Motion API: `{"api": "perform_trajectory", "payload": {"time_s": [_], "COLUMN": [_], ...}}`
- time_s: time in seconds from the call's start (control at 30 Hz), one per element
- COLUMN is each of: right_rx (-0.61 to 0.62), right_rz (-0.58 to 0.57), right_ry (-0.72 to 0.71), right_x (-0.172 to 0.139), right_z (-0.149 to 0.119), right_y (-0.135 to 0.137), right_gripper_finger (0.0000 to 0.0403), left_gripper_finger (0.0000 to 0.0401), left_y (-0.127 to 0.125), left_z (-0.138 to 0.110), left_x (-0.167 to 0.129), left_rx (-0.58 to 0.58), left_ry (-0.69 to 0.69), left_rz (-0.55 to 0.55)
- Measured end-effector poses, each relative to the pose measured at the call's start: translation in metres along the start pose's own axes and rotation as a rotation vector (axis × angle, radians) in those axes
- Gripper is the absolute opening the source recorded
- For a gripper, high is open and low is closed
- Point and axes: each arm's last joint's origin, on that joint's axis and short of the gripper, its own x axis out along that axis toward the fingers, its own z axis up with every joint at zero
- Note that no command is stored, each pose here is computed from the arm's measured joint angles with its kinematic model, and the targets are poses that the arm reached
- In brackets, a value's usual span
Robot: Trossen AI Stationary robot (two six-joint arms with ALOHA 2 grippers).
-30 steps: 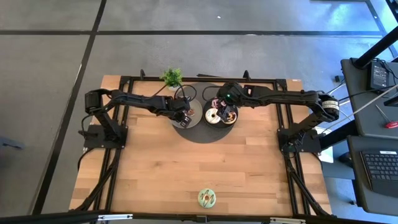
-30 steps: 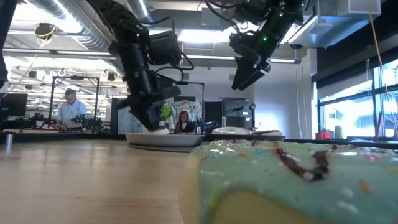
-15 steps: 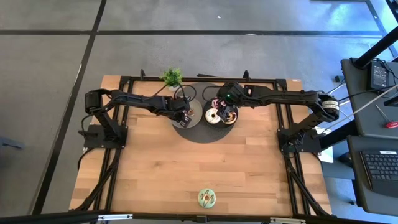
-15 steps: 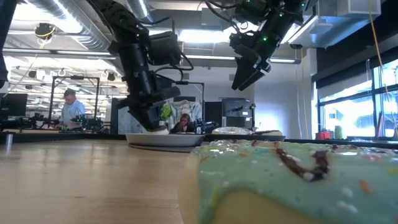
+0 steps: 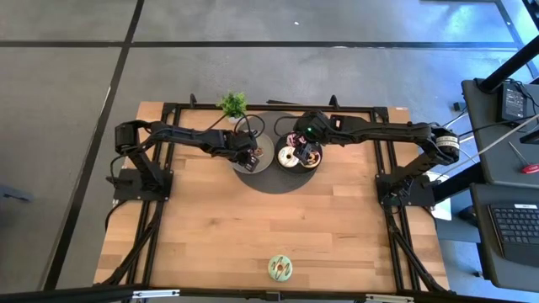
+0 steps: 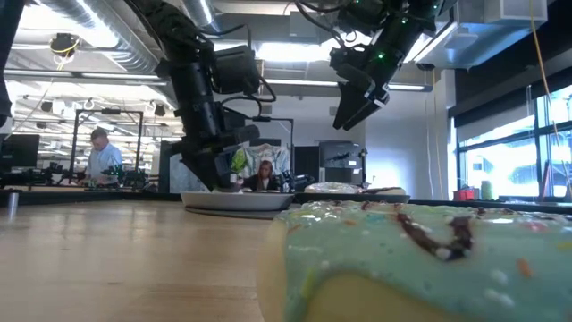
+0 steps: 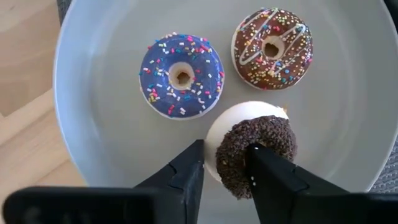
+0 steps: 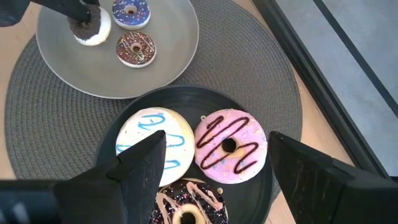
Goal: Pick & Place donuts
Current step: Put the small black donut on the white plate, then put the big green donut on the black plate
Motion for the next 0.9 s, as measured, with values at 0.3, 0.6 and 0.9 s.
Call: {"api": "perform_trajectory", "payload": {"time_s": [0.3, 0.6, 0.9], "right_rx": [0.0, 0.0, -0.07], "right_rz": [0.0, 0.0, 0.055], "right_ry": [0.0, 0.0, 0.0], "right_x": [0.0, 0.0, -0.001], "right_z": [0.0, 0.0, 0.0], "right_y": [0.0, 0.0, 0.005], "right_gripper_finger": [0.0283, 0.0283, 0.0283], "left_gripper_finger": [0.0127, 0.0128, 0.0127], "left_y": [0.002, 0.006, -0.009], "left_z": [-0.001, 0.006, 0.029], "left_x": [-0.001, -0.002, -0.038], "left_rx": [-0.026, -0.069, 0.029], "left_ry": [0.025, 0.029, -0.072], "left_rz": [0.001, 0.002, -0.097]}}
